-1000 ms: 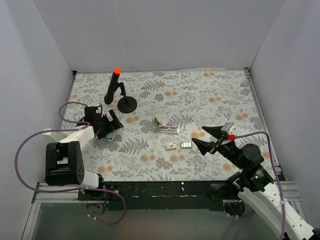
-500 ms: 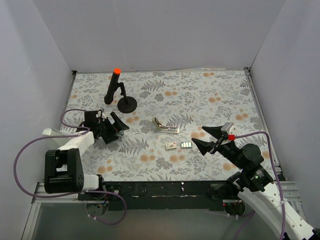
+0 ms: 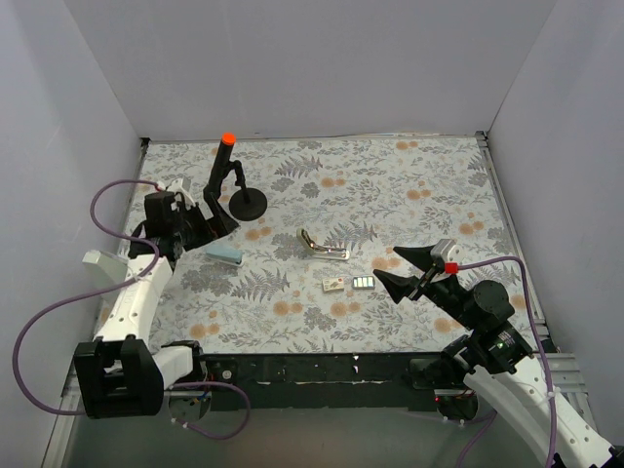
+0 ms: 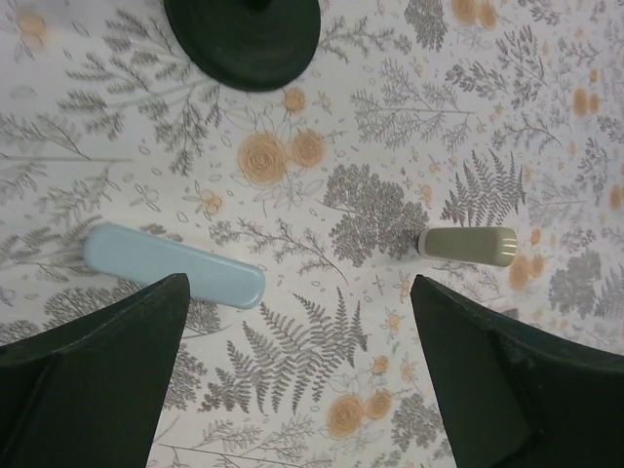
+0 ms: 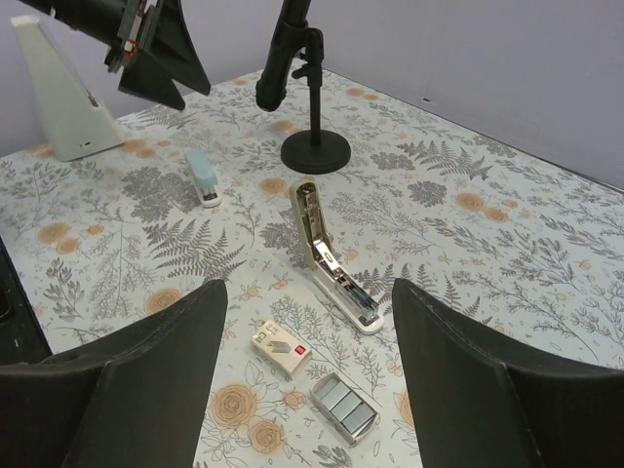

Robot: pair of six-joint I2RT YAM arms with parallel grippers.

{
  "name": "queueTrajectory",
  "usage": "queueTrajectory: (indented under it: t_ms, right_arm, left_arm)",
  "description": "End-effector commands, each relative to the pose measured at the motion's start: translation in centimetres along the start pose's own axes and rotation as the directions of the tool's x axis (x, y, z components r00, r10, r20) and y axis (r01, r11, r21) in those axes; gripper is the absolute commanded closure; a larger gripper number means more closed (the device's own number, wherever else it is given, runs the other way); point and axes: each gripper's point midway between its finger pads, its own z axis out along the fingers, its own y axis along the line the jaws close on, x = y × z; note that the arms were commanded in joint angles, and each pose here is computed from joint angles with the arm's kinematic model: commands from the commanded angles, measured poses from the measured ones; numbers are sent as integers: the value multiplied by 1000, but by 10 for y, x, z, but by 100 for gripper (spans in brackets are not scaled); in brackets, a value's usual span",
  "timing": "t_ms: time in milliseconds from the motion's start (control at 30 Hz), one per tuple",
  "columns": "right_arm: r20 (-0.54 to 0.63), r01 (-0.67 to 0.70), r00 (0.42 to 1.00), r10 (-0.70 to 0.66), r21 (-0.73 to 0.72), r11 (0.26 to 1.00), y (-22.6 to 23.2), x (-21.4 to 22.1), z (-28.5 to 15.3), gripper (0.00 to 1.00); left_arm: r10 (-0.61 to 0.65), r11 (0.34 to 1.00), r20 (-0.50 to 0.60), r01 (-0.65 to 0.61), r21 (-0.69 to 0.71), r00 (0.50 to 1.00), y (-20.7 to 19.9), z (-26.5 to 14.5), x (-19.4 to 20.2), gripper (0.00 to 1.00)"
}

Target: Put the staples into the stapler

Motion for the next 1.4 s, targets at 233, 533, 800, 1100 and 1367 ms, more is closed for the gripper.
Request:
queueTrajectory:
  t_ms: [233,533,800,1100,1367]
  right_arm:
    - [67,17,998,-13,-57,998,10,-17,1,24]
    - [82,20,997,-11,-110,994,20,-18,0,24]
    - [89,22,996,-11,-120,993,22,-20,-1,24]
    - [89,21,996,-11,-112,993,20,-20,-1,24]
    - [84,22,996,-12,-113,993,20,-18,0,24]
  left_arm:
    - [651,730,-156,-669,-141,743,-4,-6,4,2]
    - [860,428,-272,-901,-76,431,9,-9,23,2]
    - [901,295,-352,-953,65,255,12,26,39,4]
    - [901,162,-417,-984,78,115,27,46,29,16]
    - [868,139,-490,-987,86,79,47,62,36,22]
